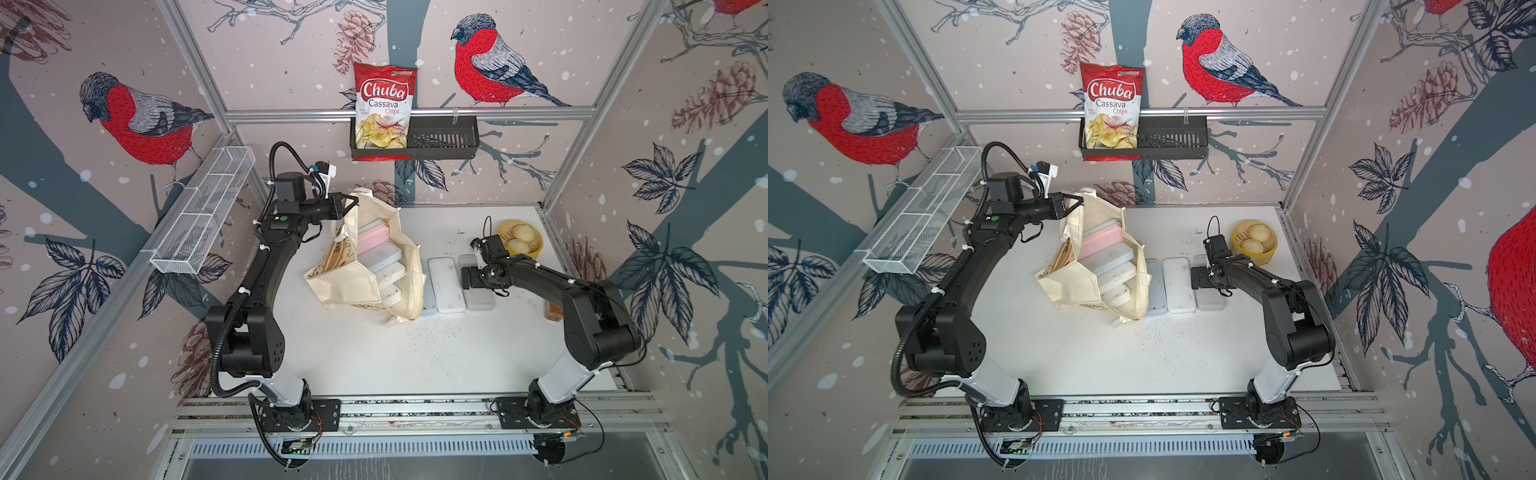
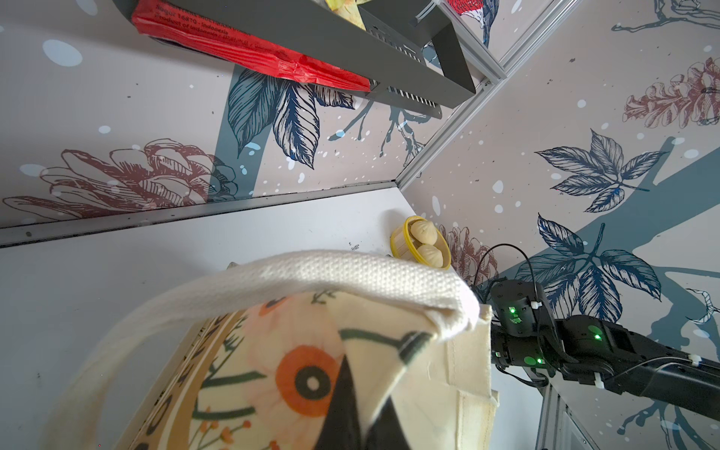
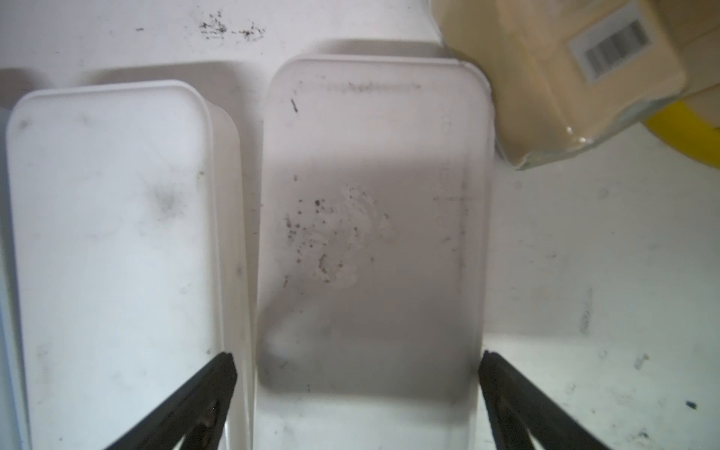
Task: Take out the pencil case from the canvas bag
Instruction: Place the pencil case at the center of the board.
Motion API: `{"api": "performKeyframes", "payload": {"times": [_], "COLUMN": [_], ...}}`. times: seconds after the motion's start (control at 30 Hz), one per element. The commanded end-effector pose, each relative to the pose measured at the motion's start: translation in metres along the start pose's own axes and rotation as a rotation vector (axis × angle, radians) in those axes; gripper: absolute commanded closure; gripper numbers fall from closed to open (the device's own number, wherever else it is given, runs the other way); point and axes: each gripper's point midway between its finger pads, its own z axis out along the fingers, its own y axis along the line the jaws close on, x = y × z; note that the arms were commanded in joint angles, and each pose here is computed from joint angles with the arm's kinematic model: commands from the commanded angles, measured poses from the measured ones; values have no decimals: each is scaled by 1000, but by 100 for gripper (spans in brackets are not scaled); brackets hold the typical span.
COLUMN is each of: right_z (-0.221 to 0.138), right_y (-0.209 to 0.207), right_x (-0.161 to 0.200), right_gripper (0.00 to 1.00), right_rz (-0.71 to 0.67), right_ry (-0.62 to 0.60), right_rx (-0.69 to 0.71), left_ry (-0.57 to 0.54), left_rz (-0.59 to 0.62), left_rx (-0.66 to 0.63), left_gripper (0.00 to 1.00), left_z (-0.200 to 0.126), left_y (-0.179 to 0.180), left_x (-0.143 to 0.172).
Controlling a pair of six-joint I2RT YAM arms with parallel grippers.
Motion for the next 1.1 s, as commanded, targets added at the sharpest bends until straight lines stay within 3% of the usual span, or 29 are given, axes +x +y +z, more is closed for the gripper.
{"api": "performKeyframes", "payload": {"times": [0.0,0.37,0.63,0.8,1.07], "right_z": [-4,-12,-17,-12,2], "right_y": [10,8,-15,-25,-8], "right_x": [-7,-15,-19,-19,-17], "right_gripper": [0,1,0,0,1], "right_rz": [2,20,92,154,136], "right_ry": [-24,-48,-83,-86,-50], "right_rx": [-55,-56,19,-24,-115], "left_ry": [-53,-56,-55,-57,-54], "left_rz": [75,77,74,75,74], "left_rx": [25,27,26,25,27], "left_gripper": [100,100,100,100,100], "left_z": [-2,-4,-3,-4,-2], "left_y": [-9,-11,-10,-10,-10], "left_x": [-17,-18,-18,-18,-17]}}
